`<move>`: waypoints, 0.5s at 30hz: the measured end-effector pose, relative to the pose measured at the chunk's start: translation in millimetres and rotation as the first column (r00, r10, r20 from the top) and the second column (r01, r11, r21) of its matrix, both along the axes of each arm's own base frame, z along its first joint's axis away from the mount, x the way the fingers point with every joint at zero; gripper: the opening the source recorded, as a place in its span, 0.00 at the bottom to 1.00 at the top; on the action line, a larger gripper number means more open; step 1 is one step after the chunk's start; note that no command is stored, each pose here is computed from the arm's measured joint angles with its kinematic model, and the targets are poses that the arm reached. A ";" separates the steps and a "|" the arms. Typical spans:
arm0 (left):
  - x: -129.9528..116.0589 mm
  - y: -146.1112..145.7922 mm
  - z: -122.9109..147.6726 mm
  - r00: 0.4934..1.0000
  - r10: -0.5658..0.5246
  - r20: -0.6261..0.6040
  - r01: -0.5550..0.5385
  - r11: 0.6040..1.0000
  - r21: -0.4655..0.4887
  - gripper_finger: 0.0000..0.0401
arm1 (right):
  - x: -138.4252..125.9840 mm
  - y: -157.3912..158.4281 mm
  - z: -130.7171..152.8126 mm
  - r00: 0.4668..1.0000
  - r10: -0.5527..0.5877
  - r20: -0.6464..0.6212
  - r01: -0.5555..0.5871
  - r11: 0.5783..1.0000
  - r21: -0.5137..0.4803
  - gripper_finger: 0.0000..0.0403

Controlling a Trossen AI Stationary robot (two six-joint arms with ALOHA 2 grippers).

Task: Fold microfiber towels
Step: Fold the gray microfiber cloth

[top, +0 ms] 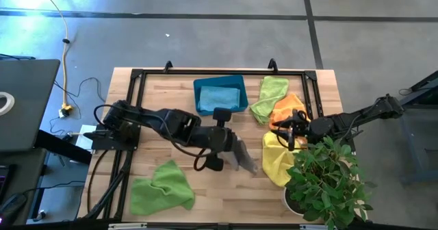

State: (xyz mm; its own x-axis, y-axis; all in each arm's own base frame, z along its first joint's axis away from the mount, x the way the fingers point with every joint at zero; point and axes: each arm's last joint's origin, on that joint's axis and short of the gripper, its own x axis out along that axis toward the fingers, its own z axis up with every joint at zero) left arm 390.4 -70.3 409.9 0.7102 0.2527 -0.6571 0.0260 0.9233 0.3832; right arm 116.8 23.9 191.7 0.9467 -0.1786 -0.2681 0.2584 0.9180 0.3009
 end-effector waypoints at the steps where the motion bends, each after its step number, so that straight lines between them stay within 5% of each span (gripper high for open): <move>1: 0.0 0.0 0.3 1.000 0.000 0.001 0.000 1.000 0.000 0.00 | 0.2 -0.5 0.7 1.000 -0.021 0.008 0.021 1.000 -0.004 0.38; 4: 0.3 1.9 0.3 1.000 0.007 0.002 -0.007 1.000 -0.003 0.00 | 3.9 0.5 5.0 0.998 -0.027 0.058 0.026 1.000 0.018 0.38; 7: 1.4 8.0 0.2 0.999 0.034 0.007 -0.034 0.999 -0.021 0.00 | 11.9 6.4 9.2 0.991 0.085 0.100 -0.087 0.996 0.014 0.38; 15: 7.0 39.6 1.9 0.990 0.137 0.040 -0.134 0.989 -0.068 0.00 | 38.2 17.4 10.2 0.975 0.169 0.146 -0.141 0.973 -0.184 0.38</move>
State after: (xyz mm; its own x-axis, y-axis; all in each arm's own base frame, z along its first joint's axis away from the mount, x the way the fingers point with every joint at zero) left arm 397.3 -30.7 411.8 0.7015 0.3064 -0.6434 -0.1165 0.9400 0.3205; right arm 155.0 41.3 201.9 0.9944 -0.0566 -0.0890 0.0704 0.9844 0.1610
